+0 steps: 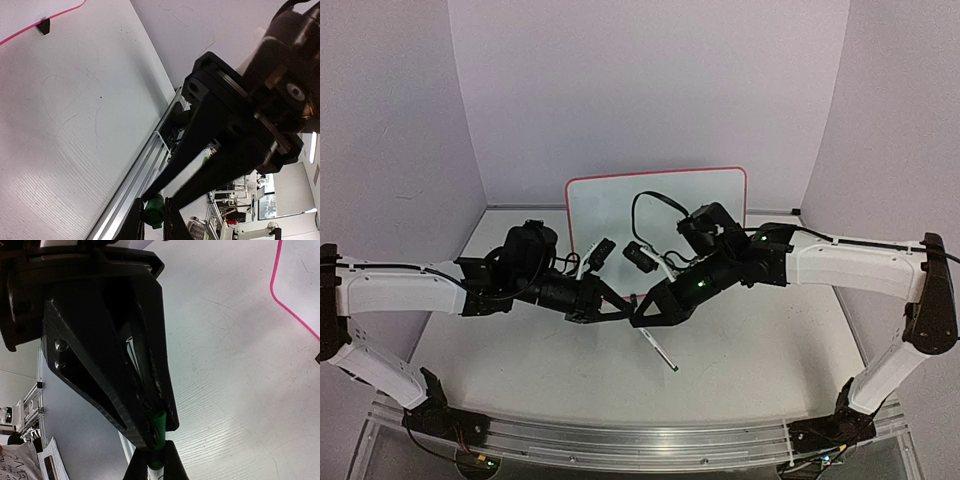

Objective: Write a sentence on the whiteboard
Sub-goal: Pass from the right arm to the left, then hold the whiteboard marker.

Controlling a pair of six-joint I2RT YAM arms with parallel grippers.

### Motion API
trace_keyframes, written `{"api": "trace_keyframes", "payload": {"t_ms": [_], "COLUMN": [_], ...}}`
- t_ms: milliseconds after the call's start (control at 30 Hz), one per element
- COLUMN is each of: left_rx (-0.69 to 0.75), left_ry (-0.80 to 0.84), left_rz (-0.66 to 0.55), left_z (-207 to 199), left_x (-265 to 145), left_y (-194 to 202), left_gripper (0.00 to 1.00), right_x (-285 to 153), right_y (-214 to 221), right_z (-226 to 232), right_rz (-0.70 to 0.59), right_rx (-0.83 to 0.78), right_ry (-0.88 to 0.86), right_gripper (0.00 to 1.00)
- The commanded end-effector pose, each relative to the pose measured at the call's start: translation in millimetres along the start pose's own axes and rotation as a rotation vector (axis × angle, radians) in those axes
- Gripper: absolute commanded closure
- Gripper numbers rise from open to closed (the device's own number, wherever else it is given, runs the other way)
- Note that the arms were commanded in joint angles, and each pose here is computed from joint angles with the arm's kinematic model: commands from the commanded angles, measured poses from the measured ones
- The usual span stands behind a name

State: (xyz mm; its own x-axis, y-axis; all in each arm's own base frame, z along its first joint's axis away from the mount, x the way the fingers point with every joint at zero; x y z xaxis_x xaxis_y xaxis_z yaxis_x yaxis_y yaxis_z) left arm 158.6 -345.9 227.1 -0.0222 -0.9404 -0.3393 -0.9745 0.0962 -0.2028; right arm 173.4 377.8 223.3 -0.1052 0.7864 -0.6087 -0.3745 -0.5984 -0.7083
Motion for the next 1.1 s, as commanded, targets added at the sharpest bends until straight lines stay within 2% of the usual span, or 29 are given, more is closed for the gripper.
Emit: {"api": "trace_keyframes", "payload": {"t_ms": [0, 33, 67, 133, 200, 333, 467, 633, 767, 1067], "left_rx": [0.004, 0.005, 0.009, 0.018, 0.036, 0.082, 0.143, 0.187, 0.198, 0.224], "left_ry": [0.005, 0.001, -0.002, 0.000, 0.021, 0.106, 0.245, 0.376, 0.411, 0.446], "left_rz": [-0.085, -0.114, -0.152, -0.221, -0.295, -0.471, -0.580, -0.615, -0.625, -0.624], "left_z": [-6.4, -7.2, -9.9, -15.7, -24.0, -44.8, -71.7, -92.4, -96.8, -101.6], "left_x": [-4.9, -7.7, -12.3, -22.0, -33.8, -60.9, -80.6, -90.2, -91.6, -86.4], "left_y": [-8.8, -11.6, -15.0, -20.6, -25.6, -37.5, -43.8, -44.4, -45.0, -47.9], "left_gripper": [1.00, 1.00, 1.00, 1.00, 1.00, 1.00, 1.00, 1.00, 1.00, 1.00], "right_x": [-31.1, -35.3, -39.7, -47.9, -57.0, -75.6, -87.7, -99.3, -105.9, -106.6], "right_y": [-33.7, -35.8, -37.5, -39.2, -40.9, -44.9, -51.0, -59.3, -66.9, -83.1], "right_z": [1.4, -0.8, -3.1, -8.0, -13.4, -16.5, -11.2, 4.3, 16.3, 34.9], "right_rz": [-0.133, -0.148, -0.162, -0.195, -0.256, -0.449, -0.619, -0.811, -0.861, -0.845], "right_rx": [-0.049, -0.043, -0.032, -0.007, 0.033, 0.134, 0.197, 0.230, 0.209, 0.144], "right_ry": [0.140, 0.172, 0.204, 0.265, 0.310, 0.299, 0.244, 0.086, -0.002, -0.128], "right_gripper": [0.53, 0.45, 0.32, 0.20, 0.13, 0.03, 0.02, 0.02, 0.02, 0.02]}}
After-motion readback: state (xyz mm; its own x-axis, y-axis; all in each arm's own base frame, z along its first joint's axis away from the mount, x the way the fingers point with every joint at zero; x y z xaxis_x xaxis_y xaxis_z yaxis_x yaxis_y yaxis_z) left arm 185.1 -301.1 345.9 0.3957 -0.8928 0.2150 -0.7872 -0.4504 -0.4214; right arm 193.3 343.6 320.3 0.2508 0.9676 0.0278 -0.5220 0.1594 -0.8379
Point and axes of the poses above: each gripper's point midway between its finger pads, its own x axis out along the fingers, its own z axis along the line the jaws close on, y = z × x, the point moved 4 cm from there along -x, back along the fingers, and after that the axes turned 15 degrees about -x, right-handed, at the moved point
